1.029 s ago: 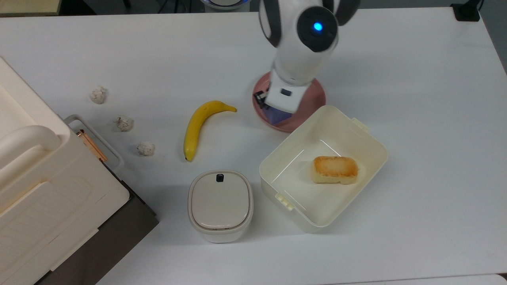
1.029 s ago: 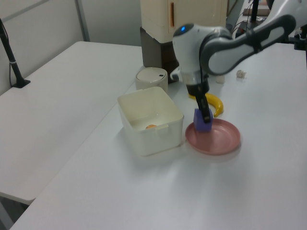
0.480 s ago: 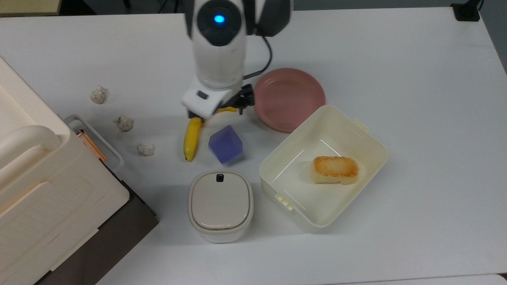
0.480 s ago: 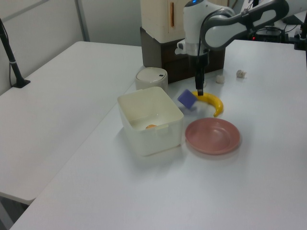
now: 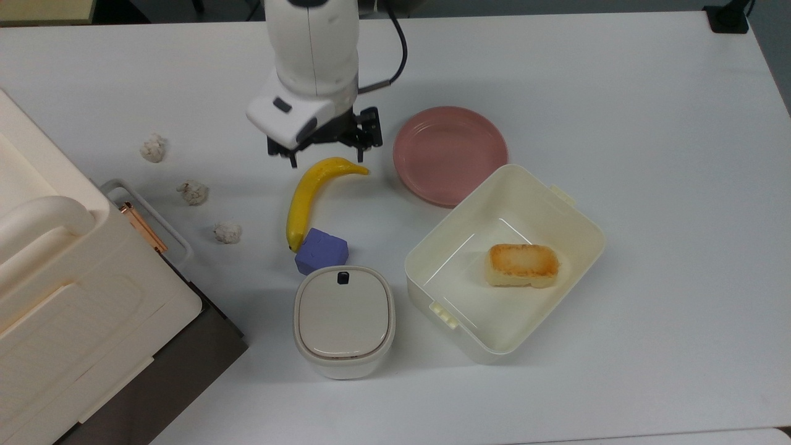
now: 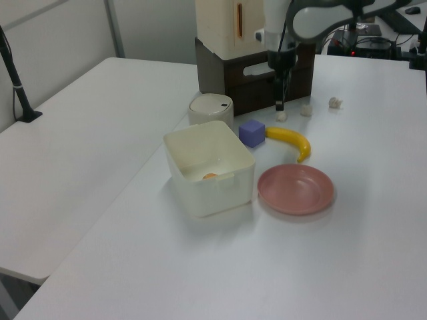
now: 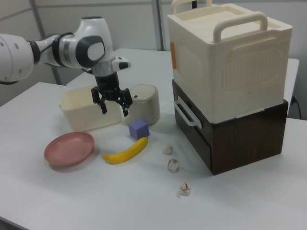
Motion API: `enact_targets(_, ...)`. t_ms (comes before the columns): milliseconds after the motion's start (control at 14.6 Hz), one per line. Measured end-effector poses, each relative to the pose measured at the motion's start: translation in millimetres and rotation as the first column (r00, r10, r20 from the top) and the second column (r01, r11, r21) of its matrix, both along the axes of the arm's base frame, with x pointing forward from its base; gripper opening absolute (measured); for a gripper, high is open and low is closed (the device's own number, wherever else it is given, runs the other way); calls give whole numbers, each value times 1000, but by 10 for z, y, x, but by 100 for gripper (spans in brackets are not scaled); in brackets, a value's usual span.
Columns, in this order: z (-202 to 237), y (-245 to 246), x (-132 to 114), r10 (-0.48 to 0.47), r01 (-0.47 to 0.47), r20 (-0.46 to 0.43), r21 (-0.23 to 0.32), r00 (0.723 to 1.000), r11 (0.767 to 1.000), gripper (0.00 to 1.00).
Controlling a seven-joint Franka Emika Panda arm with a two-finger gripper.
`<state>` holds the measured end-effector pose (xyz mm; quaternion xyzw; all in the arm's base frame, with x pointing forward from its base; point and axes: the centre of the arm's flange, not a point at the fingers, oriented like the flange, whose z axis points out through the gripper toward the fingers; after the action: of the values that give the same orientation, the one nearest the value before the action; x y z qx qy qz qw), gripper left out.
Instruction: Put the cube on the table
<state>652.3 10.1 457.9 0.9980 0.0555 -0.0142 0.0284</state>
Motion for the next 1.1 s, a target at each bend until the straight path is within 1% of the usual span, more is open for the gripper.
enact_targets(206, 189, -86, -24, -109, 109, 35, -2, 993, 994, 100)
enact_targets(412, 369, -313, -19, -161, 162, 70, -7, 984, 987, 100)
enact_targets(480, 429, -364, -36, -172, 173, 77, -7, 982, 985, 100)
enact_targets(618, 494, -398, -97, -181, 182, 57, -11, 982, 983, 100)
enact_targets(961, 512, -398, -156, -187, 187, 25, -15, 982, 982, 100)
enact_targets(1098, 569, -403, -173, -193, 193, 31, -14, 981, 981, 100)
